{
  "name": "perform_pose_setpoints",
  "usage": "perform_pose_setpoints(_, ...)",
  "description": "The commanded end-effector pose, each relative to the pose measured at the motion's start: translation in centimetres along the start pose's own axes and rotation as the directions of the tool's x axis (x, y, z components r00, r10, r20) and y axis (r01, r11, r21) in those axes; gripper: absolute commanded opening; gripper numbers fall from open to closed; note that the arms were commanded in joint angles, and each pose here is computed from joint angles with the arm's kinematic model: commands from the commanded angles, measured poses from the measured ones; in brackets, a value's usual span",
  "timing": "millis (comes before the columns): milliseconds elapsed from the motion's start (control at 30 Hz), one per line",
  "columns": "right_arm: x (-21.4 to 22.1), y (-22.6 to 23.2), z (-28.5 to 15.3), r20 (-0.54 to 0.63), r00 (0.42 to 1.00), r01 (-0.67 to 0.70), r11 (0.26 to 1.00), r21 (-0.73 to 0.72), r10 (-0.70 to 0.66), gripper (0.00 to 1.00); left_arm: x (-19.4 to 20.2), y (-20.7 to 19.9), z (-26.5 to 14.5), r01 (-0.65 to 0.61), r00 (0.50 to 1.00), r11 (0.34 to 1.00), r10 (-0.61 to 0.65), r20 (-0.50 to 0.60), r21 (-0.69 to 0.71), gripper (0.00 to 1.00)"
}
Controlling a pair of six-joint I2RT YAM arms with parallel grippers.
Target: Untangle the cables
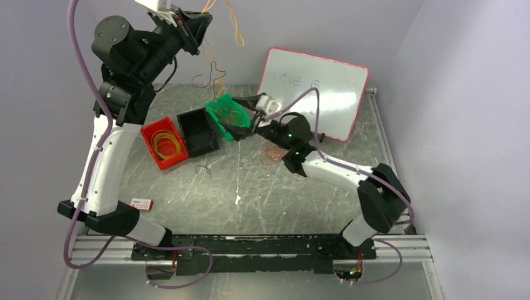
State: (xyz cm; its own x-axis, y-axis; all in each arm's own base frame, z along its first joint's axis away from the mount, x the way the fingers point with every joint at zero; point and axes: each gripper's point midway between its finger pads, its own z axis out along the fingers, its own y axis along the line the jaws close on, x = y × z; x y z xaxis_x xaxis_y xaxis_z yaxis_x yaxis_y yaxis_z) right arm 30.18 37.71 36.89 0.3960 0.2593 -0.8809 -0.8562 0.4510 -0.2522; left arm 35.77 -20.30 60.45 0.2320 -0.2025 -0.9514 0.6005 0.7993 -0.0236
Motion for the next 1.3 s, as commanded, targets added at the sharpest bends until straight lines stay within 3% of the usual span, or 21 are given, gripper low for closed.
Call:
perform_pose_setpoints(0,2.7,-0.7,1.9,-0.023,0.999,0.046,0.998,0.031,-0.045,0.81,-2.1,-0.8,-0.5,-0.003,0.998,0.999,0.000,0.061,0.040,0.07)
perform_pose_setpoints(267,8.5,-2.8,3.8,-0.117,0.992,0.055,0.992,0.113,-0.041,0.78,-2.4,-1.0,-0.9,-0.002,0.998,0.999,-0.002,0.066,0.046,0.07)
perform_pose_setpoints(367,9.5,-2.8,4.1,-0.122,0.992,0.037,0.993,0.113,-0.023,0.70,-2.7,-1.1,-1.1,-0.005,0.998,0.999,0.001,0.070,0.045,0.07)
perform_pose_setpoints(567,9.1,-2.7,2.4,-0.119,0.992,-0.024,0.985,0.170,0.045,0.25,-2.5,-0.5,-1.3,-0.010,0.998,1.000,0.009,0.066,0.014,0.07)
perform_pose_setpoints(667,9.7,-2.8,0.1,-0.182,0.967,-0.126,0.958,0.258,0.176,0.01,-2.4,0.1,-1.2,-0.008,0.998,1.000,0.009,0.063,-0.018,0.07)
perform_pose_setpoints(767,11.8,-1.5,-3.5,-0.295,0.895,-0.229,0.913,0.339,0.334,0.00,-2.3,0.8,-1.3,-0.011,0.998,0.998,0.015,0.064,-0.060,0.07)
perform_pose_setpoints(900,13.7,0.8,-10.1,-0.358,0.802,-0.299,0.840,0.453,0.479,0.00,-2.4,1.7,-1.3,-0.034,0.997,0.994,0.041,0.062,-0.103,0.07)
perform_pose_setpoints(1100,16.6,2.5,-20.4,-0.400,0.661,-0.249,0.688,0.682,0.635,0.00,-4.1,3.9,-2.0,-0.129,0.987,0.965,0.147,0.066,-0.227,0.07)
perform_pose_setpoints(1267,17.6,3.3,-25.2,-0.396,0.610,-0.196,0.615,0.764,0.687,0.00,-5.6,6.1,-3.0,-0.194,0.971,0.917,0.231,0.066,-0.349,0.07)
